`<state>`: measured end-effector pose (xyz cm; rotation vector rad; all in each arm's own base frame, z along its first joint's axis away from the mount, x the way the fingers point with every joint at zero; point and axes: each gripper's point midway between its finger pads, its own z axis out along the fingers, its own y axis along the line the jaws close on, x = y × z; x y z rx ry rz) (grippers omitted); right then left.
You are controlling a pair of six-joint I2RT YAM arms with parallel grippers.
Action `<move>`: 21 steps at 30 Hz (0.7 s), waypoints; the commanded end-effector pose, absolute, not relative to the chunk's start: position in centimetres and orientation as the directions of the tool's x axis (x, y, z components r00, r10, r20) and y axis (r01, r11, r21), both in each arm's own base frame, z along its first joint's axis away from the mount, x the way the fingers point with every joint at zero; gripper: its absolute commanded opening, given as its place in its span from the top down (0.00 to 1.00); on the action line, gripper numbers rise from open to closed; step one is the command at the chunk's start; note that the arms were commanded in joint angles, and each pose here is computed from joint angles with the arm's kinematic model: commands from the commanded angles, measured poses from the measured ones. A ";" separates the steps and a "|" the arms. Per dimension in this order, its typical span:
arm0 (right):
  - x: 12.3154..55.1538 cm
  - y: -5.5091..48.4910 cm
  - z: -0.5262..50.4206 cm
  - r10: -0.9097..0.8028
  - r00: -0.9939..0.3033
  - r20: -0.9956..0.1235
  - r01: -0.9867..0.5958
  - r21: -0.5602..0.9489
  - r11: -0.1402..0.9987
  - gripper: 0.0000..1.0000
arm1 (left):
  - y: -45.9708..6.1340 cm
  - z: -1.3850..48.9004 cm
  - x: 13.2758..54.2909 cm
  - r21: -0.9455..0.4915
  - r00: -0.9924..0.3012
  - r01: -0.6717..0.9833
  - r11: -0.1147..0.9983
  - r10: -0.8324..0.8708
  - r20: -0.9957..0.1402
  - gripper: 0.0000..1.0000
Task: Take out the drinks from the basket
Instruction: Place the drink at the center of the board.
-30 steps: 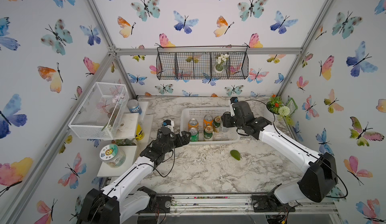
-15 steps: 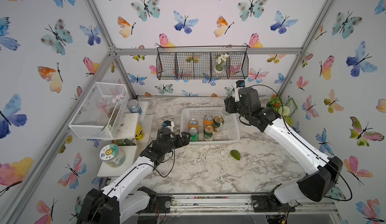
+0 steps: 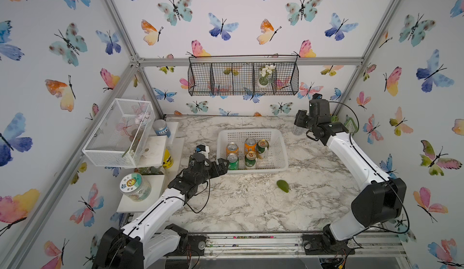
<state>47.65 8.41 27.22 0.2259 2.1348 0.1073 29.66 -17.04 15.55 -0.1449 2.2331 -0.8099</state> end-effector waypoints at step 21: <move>50.0 11.1 15.9 0.231 -0.657 -0.717 0.074 0.243 0.967 0.45 | -16.5 17.2 30.1 -0.572 -0.678 0.145 0.808 -0.340 -0.652 0.01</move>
